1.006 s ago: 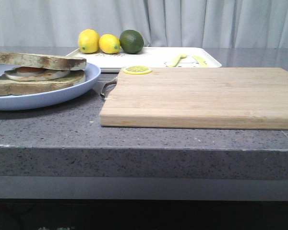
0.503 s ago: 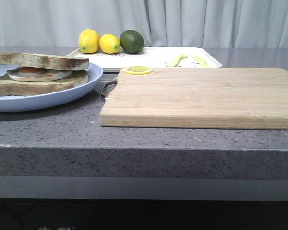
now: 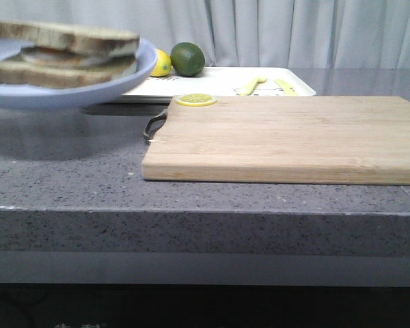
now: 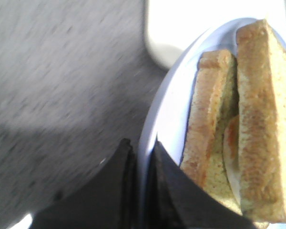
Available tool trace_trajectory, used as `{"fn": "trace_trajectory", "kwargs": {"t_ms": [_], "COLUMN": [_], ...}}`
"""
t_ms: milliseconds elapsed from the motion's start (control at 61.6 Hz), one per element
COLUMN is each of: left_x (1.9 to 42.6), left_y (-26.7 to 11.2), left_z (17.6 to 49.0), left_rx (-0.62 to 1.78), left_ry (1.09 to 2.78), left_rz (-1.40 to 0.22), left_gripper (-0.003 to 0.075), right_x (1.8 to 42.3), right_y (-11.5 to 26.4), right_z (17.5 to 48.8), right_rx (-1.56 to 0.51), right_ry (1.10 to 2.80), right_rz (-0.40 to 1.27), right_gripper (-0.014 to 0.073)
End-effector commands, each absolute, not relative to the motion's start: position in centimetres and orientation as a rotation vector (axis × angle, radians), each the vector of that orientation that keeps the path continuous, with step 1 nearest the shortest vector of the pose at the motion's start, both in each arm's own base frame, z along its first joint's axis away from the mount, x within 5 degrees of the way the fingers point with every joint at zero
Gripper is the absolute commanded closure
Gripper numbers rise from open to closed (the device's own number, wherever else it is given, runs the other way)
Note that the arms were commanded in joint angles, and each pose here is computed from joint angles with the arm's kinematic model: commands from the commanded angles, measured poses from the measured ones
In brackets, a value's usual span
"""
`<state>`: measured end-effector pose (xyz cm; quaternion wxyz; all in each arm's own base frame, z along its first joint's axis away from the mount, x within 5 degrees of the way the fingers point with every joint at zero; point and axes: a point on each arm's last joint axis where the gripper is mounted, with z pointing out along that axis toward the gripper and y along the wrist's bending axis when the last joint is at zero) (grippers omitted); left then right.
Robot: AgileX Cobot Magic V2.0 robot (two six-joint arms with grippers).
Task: Place bread and move sandwich to tray
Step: 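Lift the blue plate with the left gripper toward the white tray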
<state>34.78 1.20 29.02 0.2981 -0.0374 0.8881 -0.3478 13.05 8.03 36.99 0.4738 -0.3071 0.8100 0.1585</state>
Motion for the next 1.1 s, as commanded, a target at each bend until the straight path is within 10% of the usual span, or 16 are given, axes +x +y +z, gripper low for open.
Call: {"fn": "trace_trajectory", "kwargs": {"t_ms": [0, 536, 1088], "left_x": [34.7, 42.7, 49.4], "left_y": [-0.7, -6.5, -6.3], "left_z": [33.9, 36.4, 31.4], "left_rx": [-0.057, -0.109, -0.302], "left_ry": [2.183, 2.112, 2.189], "left_rz": [-1.005, -1.12, -1.131], "left_gripper": [0.0741, 0.0741, 0.0738], "right_x": [13.1, 13.1, 13.1], "right_y": [8.0, 8.0, 8.0], "right_z": [38.4, 38.4, 38.4], "right_rx": [-0.704, -0.704, -0.704], "right_ry": [1.898, 1.898, 1.898], "right_rz": [0.396, 0.396, 0.396], "right_gripper": [0.0258, 0.0258, 0.0258]}}
